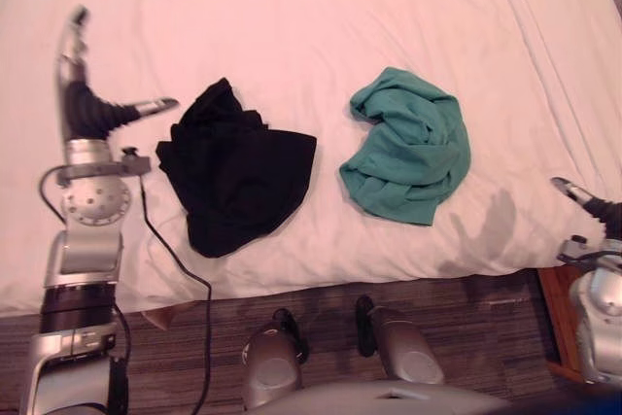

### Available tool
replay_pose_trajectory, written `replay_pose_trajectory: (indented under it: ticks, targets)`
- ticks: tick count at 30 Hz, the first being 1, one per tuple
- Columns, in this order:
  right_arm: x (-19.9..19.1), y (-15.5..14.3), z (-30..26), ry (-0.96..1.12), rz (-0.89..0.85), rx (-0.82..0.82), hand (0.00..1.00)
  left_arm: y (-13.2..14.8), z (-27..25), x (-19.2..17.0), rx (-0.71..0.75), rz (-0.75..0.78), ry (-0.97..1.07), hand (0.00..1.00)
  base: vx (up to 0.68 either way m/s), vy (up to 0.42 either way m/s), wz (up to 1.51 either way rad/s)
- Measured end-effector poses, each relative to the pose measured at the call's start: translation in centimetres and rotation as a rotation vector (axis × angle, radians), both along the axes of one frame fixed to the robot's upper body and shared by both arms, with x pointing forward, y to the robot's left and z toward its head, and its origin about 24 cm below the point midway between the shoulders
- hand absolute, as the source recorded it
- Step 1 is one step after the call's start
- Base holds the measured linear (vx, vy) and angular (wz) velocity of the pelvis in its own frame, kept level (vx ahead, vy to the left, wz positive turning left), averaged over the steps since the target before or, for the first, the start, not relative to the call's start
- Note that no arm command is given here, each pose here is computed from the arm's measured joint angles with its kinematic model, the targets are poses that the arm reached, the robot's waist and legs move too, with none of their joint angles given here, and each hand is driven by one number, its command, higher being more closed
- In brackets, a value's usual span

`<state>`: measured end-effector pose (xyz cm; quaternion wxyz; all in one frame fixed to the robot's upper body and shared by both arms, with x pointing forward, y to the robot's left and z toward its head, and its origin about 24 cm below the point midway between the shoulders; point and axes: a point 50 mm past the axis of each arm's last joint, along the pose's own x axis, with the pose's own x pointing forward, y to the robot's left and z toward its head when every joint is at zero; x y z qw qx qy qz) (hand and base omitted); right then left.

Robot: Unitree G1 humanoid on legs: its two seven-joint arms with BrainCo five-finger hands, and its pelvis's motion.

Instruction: Tidy the bed and pick cloth on bed and put in laundry

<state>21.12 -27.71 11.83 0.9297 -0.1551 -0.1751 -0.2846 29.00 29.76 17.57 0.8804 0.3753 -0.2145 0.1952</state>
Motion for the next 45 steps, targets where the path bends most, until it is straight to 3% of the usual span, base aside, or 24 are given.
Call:
replay_pose_trajectory:
  ticks: [6, 10, 13, 14, 20, 25, 29, 40, 41, 45]
  targets:
    - [2.6, 2.6, 3.7, -0.158, 0.092, -0.031, 0.0, -1.6, -2.9, 3.3, -0.015, -0.022, 0.271, 0.0, -0.05, -0.005, -0.1]
    - [3.0, 3.2, 4.7, -0.183, 0.104, -0.035, 0.0, -3.3, -6.0, 4.0, -0.125, -0.072, 0.428, 0.0, -0.03, -0.021, -0.05]
    - [3.1, 3.2, 5.0, -0.186, 0.097, -0.042, 0.0, -4.0, -6.2, 4.3, -0.153, -0.082, 0.441, 0.0, -0.01, -0.024, 0.0]
    - [3.1, 3.3, 5.1, -0.189, 0.1, -0.044, 0.0, -4.1, -6.3, 4.5, -0.152, -0.083, 0.455, 1.0, 0.0, 0.0, 0.0]
    - [3.9, 4.4, 6.1, -0.185, 0.139, -0.149, 0.0, -5.3, -6.6, 4.7, -0.021, -0.125, 0.52, 1.0, -0.01, 0.003, -0.03]
    - [5.6, 7.8, 7.4, -0.133, 0.241, -0.393, 0.0, -8.0, -6.5, 3.5, 0.139, -0.27, 0.576, 1.0, -0.01, 0.03, 0.05]
    - [7.3, 10.2, 7.5, -0.06, 0.287, -0.552, 0.0, -8.9, -6.6, 2.1, 0.131, -0.379, 0.6, 1.0, -0.01, 0.052, 0.18]
    - [12.1, 6.9, 3.9, 0.327, 0.187, -0.545, 0.0, -9.8, -6.1, 0.7, 0.046, -0.635, 0.58, 1.0, 0.03, -0.001, 0.31]
    - [12.6, 6.1, 3.7, 0.362, 0.155, -0.559, 1.0, -9.9, -6.0, 0.7, 0.033, -0.653, 0.57, 1.0, 0.04, -0.021, 0.17]
    - [13.9, 4.0, 3.8, 0.451, 0.078, -0.611, 1.0, -9.7, -6.5, 0.8, 0.014, -0.678, 0.538, 1.0, 0.02, -0.017, 0.14]
